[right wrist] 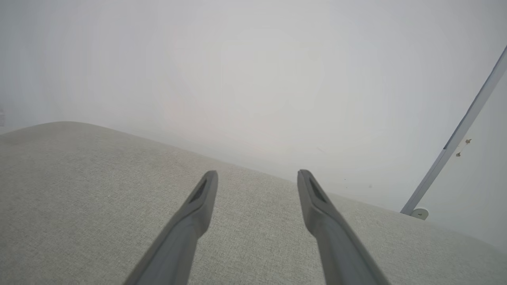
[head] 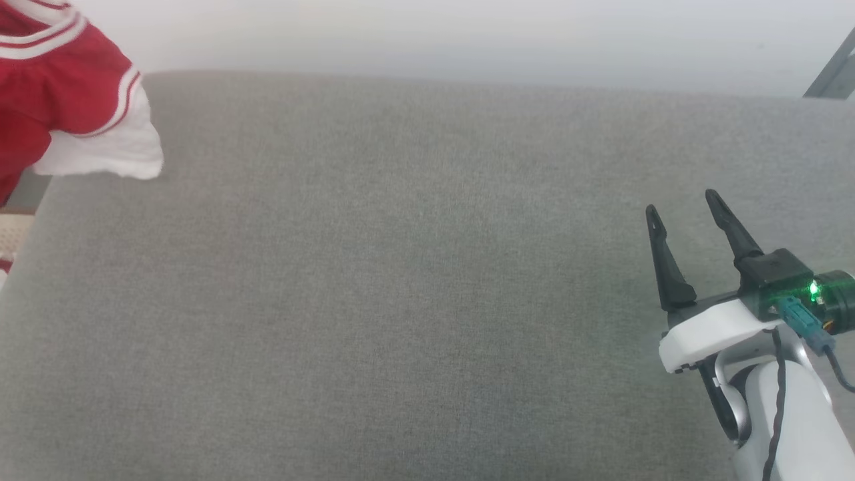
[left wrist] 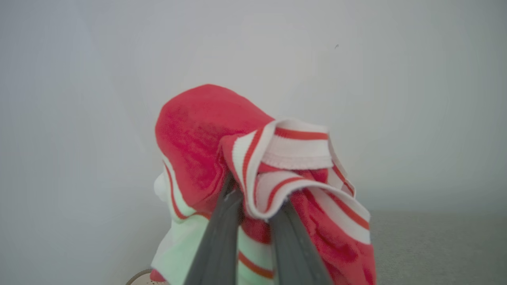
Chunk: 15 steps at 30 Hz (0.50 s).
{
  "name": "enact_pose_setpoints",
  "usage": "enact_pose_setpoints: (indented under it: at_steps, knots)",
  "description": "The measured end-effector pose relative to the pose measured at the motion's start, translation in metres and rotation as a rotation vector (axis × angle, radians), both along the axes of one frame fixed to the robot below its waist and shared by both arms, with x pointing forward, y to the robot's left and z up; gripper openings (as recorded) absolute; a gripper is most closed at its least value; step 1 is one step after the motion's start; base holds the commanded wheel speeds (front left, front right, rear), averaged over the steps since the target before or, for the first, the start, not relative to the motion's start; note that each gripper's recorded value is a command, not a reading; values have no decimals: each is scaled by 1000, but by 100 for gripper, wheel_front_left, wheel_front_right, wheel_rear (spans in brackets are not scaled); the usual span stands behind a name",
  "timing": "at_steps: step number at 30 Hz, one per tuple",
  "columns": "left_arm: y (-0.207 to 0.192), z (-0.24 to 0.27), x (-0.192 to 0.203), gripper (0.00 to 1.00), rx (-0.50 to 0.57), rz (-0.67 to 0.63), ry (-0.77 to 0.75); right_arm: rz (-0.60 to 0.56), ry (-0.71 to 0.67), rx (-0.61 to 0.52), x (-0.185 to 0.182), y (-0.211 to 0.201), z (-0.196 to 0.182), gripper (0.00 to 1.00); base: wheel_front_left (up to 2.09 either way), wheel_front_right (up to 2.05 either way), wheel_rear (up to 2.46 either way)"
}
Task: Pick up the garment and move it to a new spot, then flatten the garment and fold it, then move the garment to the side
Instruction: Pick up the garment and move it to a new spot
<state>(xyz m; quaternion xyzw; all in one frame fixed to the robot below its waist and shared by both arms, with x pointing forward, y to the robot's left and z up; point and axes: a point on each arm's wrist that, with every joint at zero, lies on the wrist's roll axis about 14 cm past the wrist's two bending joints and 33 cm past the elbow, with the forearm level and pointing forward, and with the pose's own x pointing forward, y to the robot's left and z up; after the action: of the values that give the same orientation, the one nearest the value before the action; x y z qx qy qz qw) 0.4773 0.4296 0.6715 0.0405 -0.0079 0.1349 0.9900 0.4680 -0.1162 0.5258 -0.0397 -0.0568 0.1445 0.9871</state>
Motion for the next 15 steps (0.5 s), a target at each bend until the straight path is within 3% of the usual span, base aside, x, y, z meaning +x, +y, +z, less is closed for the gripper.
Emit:
enact_pose_setpoints:
  at_steps: [7, 15]
  knots:
    - [-35, 49, -10, 0, 31, -116, -46, -34, -47, 11, -12, -12, 19, 100, 0, 0, 0]
    - [-114, 68, -4, 0, 31, -296, -44, -158, -78, 14, -26, -56, 30, 100, 0, 0, 0]
